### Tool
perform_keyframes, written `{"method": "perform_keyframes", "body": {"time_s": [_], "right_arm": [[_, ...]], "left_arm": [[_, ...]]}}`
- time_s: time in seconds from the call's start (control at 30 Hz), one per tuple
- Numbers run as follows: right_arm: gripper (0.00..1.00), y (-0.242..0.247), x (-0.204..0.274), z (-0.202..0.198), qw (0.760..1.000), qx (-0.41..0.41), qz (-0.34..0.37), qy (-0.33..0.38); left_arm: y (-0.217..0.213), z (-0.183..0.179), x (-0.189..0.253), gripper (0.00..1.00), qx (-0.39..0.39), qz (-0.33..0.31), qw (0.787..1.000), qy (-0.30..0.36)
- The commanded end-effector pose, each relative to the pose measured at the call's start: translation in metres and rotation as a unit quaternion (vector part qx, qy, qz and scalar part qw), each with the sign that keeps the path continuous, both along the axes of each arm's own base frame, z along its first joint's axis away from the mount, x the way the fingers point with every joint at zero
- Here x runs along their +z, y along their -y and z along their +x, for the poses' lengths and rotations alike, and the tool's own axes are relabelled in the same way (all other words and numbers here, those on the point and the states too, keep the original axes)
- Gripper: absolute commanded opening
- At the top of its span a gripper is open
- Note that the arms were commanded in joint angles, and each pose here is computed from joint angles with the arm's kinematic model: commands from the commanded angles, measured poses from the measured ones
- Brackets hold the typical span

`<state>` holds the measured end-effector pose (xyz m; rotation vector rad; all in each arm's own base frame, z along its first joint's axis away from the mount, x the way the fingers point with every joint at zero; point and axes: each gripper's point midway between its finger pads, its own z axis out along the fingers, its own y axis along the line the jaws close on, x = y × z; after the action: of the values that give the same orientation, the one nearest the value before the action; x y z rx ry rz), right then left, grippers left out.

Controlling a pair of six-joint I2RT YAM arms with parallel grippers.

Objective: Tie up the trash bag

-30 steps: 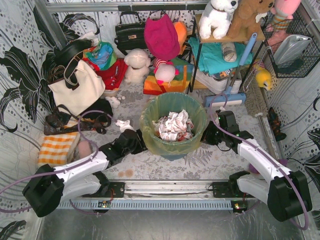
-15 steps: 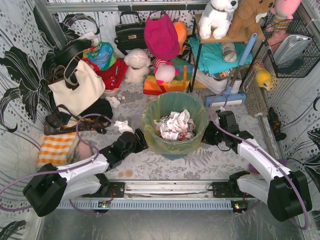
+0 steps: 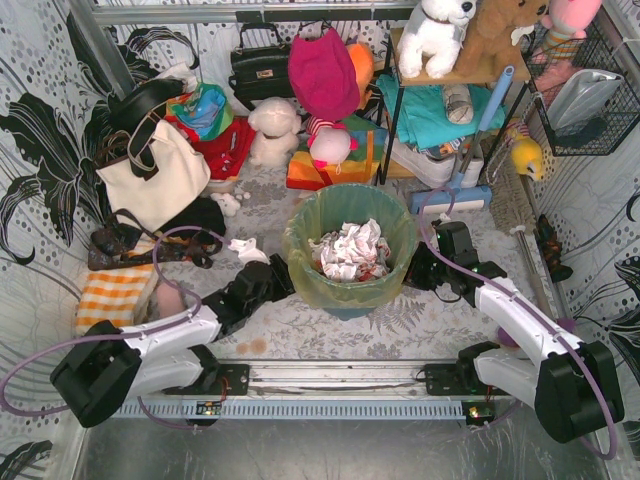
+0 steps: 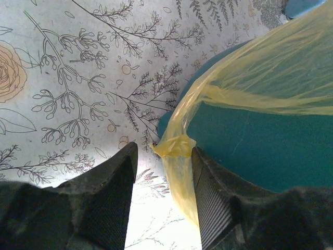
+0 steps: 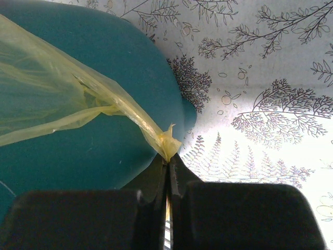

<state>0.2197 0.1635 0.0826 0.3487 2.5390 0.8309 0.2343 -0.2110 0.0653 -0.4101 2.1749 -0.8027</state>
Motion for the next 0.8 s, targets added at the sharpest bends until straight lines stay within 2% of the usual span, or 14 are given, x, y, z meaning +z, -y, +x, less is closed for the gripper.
{"method": "perform_keyframes", "body": {"time_s": [0.0,0.2,0.67,0.77], "right_arm": [[0.0,0.001,0.008,0.006,1.0,-0.005,0.0,0.01],[0.0,0.001,0.007,0.006,1.0,-0.005,0.001,0.01],[0.0,0.025,0.019,0.0,0.997,-0.066,-0.024,0.043],[0.0,0.031,0.025,-0.003,0.995,-0.081,-0.028,0.054]], "left_arm": [[0.003,0.011,0.007,0.52,0.006,-0.008,1.0,0.021],[0.001,0.012,-0.002,0.41,0.009,0.011,1.0,0.001],[-0.021,0.001,0.022,0.01,0.031,0.026,0.999,0.004],[-0.027,-0.004,0.03,0.0,0.035,0.025,0.999,0.005]]}}
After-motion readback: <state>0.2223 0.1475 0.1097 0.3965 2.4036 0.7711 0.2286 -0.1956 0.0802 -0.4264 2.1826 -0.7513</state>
